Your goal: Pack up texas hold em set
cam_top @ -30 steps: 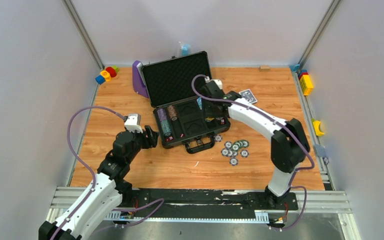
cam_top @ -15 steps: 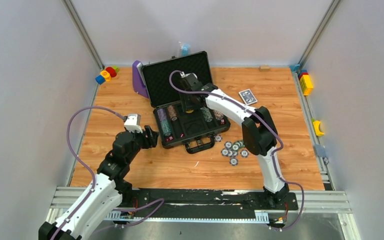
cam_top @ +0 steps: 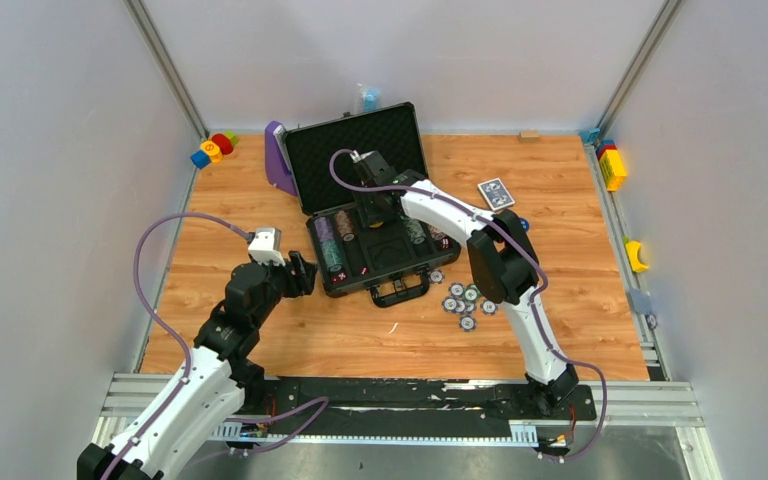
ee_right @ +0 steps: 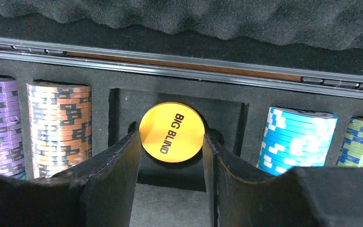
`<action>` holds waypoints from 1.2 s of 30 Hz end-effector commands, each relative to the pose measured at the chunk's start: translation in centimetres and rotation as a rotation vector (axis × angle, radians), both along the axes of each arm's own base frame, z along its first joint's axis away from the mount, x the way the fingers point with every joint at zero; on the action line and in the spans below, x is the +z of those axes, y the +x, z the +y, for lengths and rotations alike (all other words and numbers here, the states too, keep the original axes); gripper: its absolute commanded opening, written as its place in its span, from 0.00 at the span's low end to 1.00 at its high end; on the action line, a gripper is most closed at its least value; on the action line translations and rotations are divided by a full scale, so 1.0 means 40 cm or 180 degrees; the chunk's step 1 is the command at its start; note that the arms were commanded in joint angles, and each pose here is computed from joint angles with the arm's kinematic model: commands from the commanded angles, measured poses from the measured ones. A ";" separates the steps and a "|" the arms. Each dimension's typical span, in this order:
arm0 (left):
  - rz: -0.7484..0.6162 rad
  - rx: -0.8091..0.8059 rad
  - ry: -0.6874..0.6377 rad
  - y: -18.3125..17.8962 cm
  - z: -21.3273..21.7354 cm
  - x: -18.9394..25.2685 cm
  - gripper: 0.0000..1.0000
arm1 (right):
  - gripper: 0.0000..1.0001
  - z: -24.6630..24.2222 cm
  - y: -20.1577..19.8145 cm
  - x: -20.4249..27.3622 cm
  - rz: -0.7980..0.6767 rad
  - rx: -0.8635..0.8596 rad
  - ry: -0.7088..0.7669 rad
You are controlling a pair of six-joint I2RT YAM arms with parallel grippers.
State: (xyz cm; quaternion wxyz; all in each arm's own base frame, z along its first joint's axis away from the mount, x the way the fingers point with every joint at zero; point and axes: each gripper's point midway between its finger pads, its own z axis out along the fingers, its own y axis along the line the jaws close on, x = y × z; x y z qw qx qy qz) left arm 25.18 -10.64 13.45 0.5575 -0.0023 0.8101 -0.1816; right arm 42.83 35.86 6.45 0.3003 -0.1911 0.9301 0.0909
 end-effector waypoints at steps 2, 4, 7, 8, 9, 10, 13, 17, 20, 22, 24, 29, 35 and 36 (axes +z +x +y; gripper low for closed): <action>-0.0124 0.0049 -0.0045 0.010 0.004 0.024 0.70 | 0.43 0.004 0.036 0.032 -0.0215 -0.0016 0.0015; -0.0121 0.0050 -0.0048 0.010 0.004 0.023 0.70 | 0.45 -0.002 0.032 0.032 -0.0211 -0.0026 -0.0004; -0.0122 0.0052 -0.0049 0.010 0.004 0.024 0.70 | 0.46 -0.008 0.025 0.040 -0.0212 -0.0036 -0.0002; -0.0120 0.0051 -0.0046 0.010 0.004 0.023 0.70 | 0.46 -0.008 0.022 0.044 -0.0207 -0.0030 0.0016; -0.0122 0.0049 -0.0048 0.010 0.003 0.024 0.70 | 0.47 -0.007 0.020 0.048 -0.0203 -0.0019 0.0029; -0.0123 0.0052 -0.0045 0.010 0.004 0.024 0.70 | 0.47 -0.007 0.017 0.052 -0.0200 -0.0014 0.0040; -0.0117 0.0054 -0.0041 0.010 0.005 0.022 0.70 | 0.49 -0.010 0.008 0.054 -0.0186 -0.0003 0.0038; -0.0114 0.0053 -0.0043 0.010 0.004 0.022 0.70 | 0.53 -0.016 0.000 0.048 -0.0157 0.0001 0.0020; -0.0118 0.0052 -0.0046 0.010 0.004 0.023 0.70 | 0.57 -0.015 -0.004 0.058 -0.0146 0.0006 0.0047; -0.0118 0.0054 -0.0043 0.010 0.004 0.022 0.70 | 0.73 -0.012 -0.005 0.071 -0.0160 0.0007 0.0083; -0.0120 0.0052 -0.0044 0.010 0.004 0.023 0.70 | 0.83 -0.010 -0.002 0.085 -0.0189 0.0002 0.0111; -0.0122 0.0048 -0.0042 0.010 0.003 0.023 0.70 | 0.78 0.001 0.012 0.125 -0.0280 -0.0028 0.0199; -0.0117 0.0051 -0.0040 0.010 0.004 0.022 0.70 | 0.67 -0.005 0.015 0.193 -0.0408 -0.0095 0.0304; -0.0119 0.0051 -0.0041 0.010 0.004 0.023 0.70 | 0.69 -0.010 0.012 0.198 -0.0416 -0.0097 0.0299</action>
